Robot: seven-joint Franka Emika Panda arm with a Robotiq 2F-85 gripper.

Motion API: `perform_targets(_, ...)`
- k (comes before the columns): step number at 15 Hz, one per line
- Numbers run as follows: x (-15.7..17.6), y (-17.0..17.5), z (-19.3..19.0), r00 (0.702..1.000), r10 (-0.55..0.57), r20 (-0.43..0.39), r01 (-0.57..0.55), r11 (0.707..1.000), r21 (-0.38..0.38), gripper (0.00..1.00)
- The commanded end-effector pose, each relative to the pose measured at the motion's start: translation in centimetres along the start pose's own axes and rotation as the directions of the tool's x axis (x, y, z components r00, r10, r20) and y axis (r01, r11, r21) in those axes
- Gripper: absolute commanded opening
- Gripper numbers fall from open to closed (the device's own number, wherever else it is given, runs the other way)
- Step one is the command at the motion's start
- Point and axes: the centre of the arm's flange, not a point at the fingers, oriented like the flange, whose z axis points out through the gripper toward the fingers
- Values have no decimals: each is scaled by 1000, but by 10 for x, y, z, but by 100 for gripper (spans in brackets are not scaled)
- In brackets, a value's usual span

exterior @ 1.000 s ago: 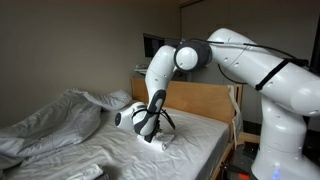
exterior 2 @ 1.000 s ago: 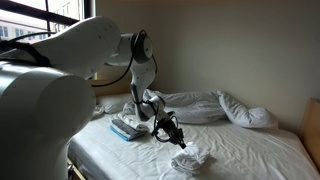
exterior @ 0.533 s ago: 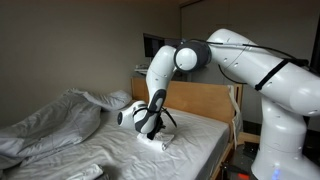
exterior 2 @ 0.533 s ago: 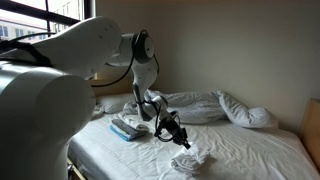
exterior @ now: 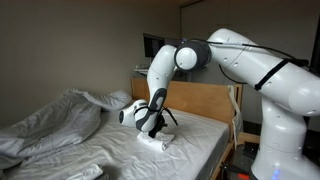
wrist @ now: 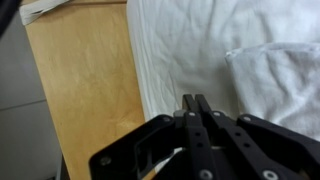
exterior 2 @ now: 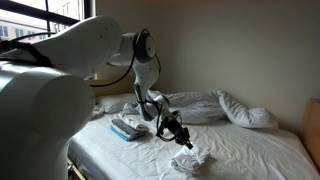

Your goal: Fold the sheet on the bed

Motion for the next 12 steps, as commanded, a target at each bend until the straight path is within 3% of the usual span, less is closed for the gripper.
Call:
perform_targets(1, 0, 0, 0, 1000, 0, 0, 0, 1000, 0, 7)
perform_targets(12, -10, -22, 42, 998, -47, 39, 49, 998, -30, 7)
